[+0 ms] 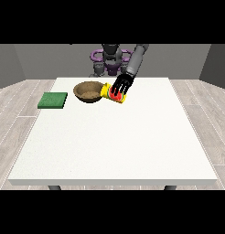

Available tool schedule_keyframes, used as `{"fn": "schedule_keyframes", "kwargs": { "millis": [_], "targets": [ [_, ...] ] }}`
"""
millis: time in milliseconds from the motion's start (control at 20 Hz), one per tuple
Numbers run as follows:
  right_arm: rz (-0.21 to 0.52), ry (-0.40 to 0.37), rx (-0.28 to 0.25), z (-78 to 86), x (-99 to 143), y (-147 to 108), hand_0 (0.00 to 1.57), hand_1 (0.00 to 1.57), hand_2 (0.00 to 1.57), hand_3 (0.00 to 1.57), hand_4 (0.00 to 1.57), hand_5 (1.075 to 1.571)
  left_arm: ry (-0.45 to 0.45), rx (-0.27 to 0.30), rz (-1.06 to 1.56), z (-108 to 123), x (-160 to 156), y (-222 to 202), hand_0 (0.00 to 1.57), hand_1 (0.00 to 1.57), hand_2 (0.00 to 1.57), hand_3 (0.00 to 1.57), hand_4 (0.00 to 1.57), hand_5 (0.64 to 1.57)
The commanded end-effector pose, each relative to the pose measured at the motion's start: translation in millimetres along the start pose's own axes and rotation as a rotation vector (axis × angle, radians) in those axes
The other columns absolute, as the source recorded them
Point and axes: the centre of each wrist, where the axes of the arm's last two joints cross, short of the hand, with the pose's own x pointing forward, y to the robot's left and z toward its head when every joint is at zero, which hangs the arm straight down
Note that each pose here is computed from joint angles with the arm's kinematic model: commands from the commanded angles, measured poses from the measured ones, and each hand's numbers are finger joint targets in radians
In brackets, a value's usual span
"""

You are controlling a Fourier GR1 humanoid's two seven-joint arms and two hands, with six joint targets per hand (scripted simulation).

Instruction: Pick the cup and pour the ball into the bowl, then pick the bowl and place it on the pad

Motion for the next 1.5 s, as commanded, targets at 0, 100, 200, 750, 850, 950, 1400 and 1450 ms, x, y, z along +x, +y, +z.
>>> {"fn": "schedule_keyframes", "kwargs": {
  "millis": [0,100,200,750,850,950,1400,1450],
  "targets": [
    [-0.014,0.053,-0.016,2.0,-22.5,-4.7,0.0,0.0,0.0,0.0,0.36,1.564,-0.103,-0.008,-0.206,4.4,10.6,-11.1,1.35,1.35,1.57,1.57,0.84,1.55],
    [-0.026,0.051,-0.013,-7.1,-25.9,6.8,0.0,0.0,0.0,0.0,0.37,1.565,-0.153,-0.037,-0.284,-10.0,33.2,-10.3,1.34,1.34,1.5,1.57,0.82,1.537],
    [-0.009,0.084,-0.012,-4.4,-32.6,-2.5,0.0,0.0,0.0,0.0,0.37,1.565,-0.208,-0.099,-0.355,-0.1,39.7,-20.2,1.34,1.34,1.5,1.53,0.93,1.509],
    [-0.026,0.213,-0.087,11.4,-76.6,-15.1,0.0,0.0,0.0,0.0,0.38,1.566,-0.543,-0.209,-0.832,19.8,103.6,-46.3,1.5,1.5,1.57,1.57,1.06,1.498],
    [-0.031,0.214,-0.115,17.8,-89.8,-23.5,0.0,0.0,0.0,0.0,0.38,1.566,-0.538,-0.214,-0.849,23.4,115.6,-46.6,1.5,1.5,1.57,1.57,1.05,1.509],
    [-0.046,0.199,-0.1,5.6,-76.8,-28.1,0.0,0.0,0.0,0.0,0.39,1.566,-0.536,-0.211,-0.87,31.3,120.9,-49.1,1.5,1.5,1.57,1.57,1.05,1.513],
    [-0.015,0.24,-0.141,29.9,-78.2,-31.0,0.0,0.0,0.0,0.0,0.38,1.566,-0.171,-0.178,-0.311,13.8,76.4,-26.1,0.71,0.71,1.36,1.28,1.1,1.464],
    [-0.016,0.237,-0.153,32.9,-79.2,-32.9,0.0,0.0,0.0,0.0,0.38,1.566,-0.117,-0.126,-0.272,-3.7,62.8,-10.7,1.11,1.11,1.47,1.48,0.95,1.548]
  ]
}}
